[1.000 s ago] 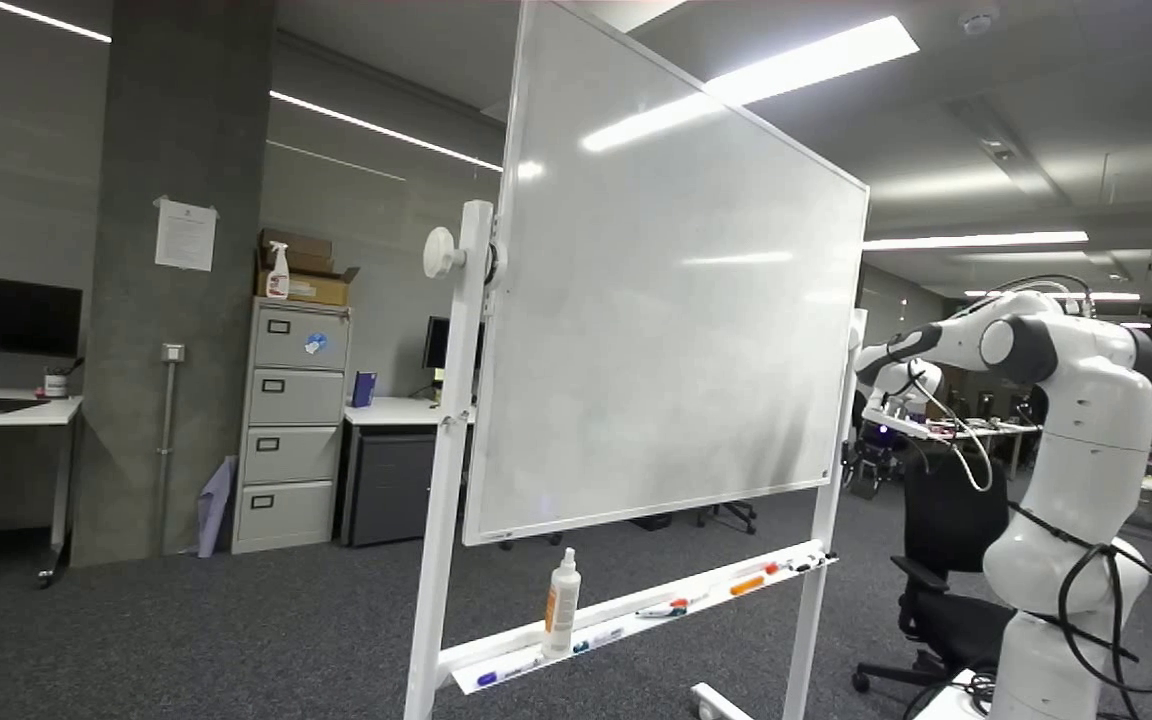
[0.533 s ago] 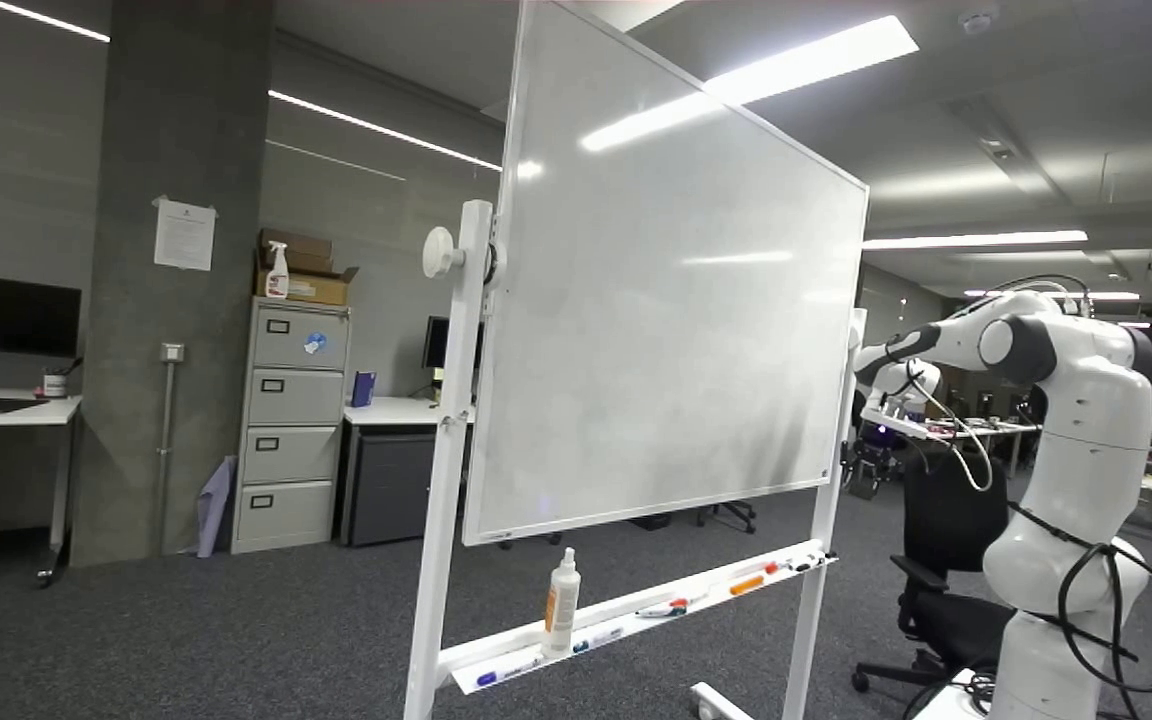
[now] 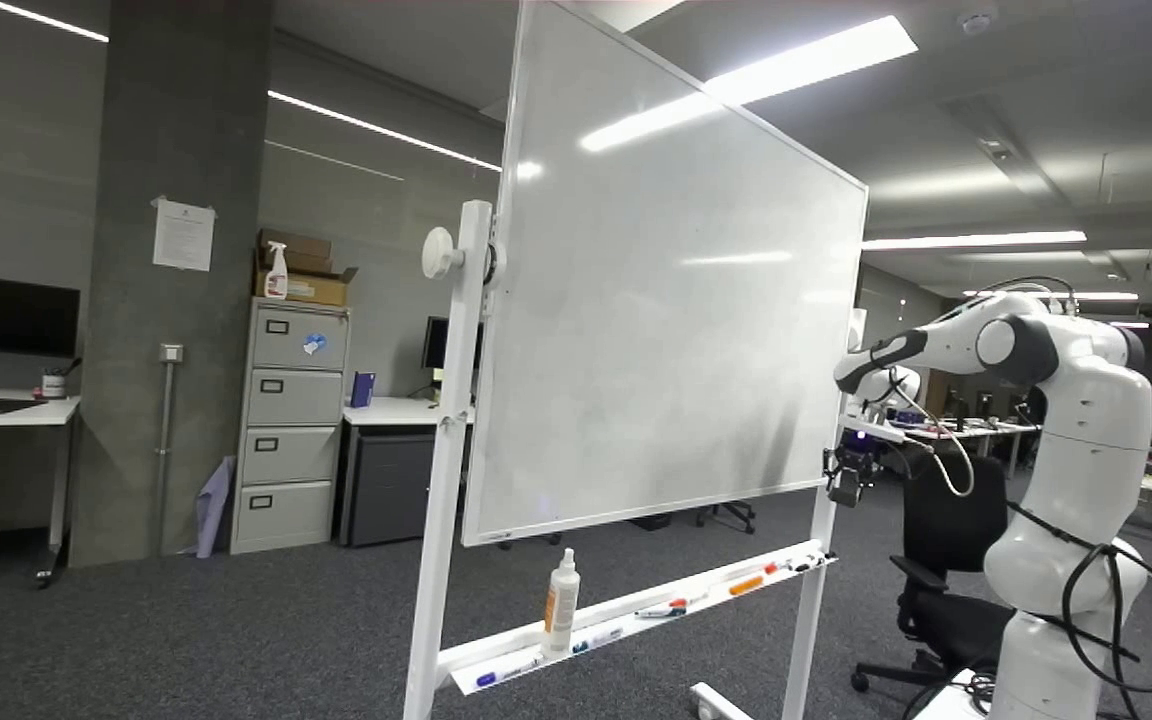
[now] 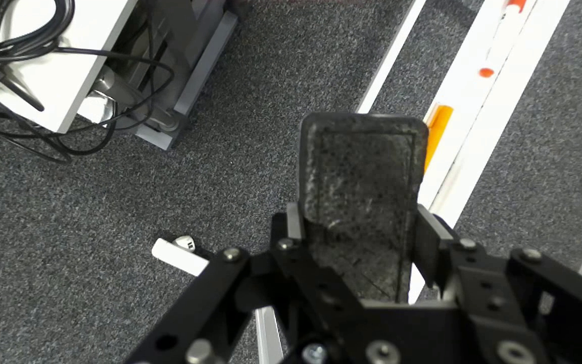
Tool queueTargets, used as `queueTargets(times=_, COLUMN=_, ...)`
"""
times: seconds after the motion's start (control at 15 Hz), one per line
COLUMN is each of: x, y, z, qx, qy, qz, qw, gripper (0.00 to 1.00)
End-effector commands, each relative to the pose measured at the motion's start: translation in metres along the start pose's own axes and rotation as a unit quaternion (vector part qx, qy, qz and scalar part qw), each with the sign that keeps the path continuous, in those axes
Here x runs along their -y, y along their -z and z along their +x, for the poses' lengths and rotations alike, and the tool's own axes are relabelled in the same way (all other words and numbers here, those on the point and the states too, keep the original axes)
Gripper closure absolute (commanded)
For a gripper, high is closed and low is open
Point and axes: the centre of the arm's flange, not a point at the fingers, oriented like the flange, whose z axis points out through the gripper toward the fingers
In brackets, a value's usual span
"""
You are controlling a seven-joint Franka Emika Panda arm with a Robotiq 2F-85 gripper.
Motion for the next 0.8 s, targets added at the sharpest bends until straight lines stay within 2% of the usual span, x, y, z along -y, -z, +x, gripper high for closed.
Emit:
queueTargets(times=0.0, x=0.045, y=-0.047, z=-0.054, qx=-0.022, qy=-0.002, qz=-0.057, qw=0.9981, gripper=0.7)
queueTargets(times=0.27, x=0.071, y=-0.076, z=-0.101, qx=-0.026, qy=-0.011, qz=-0.117, qw=0.9927, gripper=0.7)
queueTargets(times=0.4, x=0.073, y=-0.082, z=-0.115, qx=-0.03, qy=-0.032, qz=-0.126, qw=0.9911, gripper=0.7)
queueTargets(times=0.47, x=0.072, y=-0.084, z=-0.12, qx=-0.025, qy=-0.044, qz=-0.128, qw=0.9905, gripper=0.7)
queueTargets(times=0.6, x=0.068, y=-0.085, z=-0.128, qx=0.015, qy=-0.062, qz=-0.133, qw=0.989, gripper=0.7)
queueTargets(times=0.73, x=0.061, y=-0.092, z=-0.132, qx=0.031, qy=-0.069, qz=-0.137, qw=0.9877, gripper=0.7)
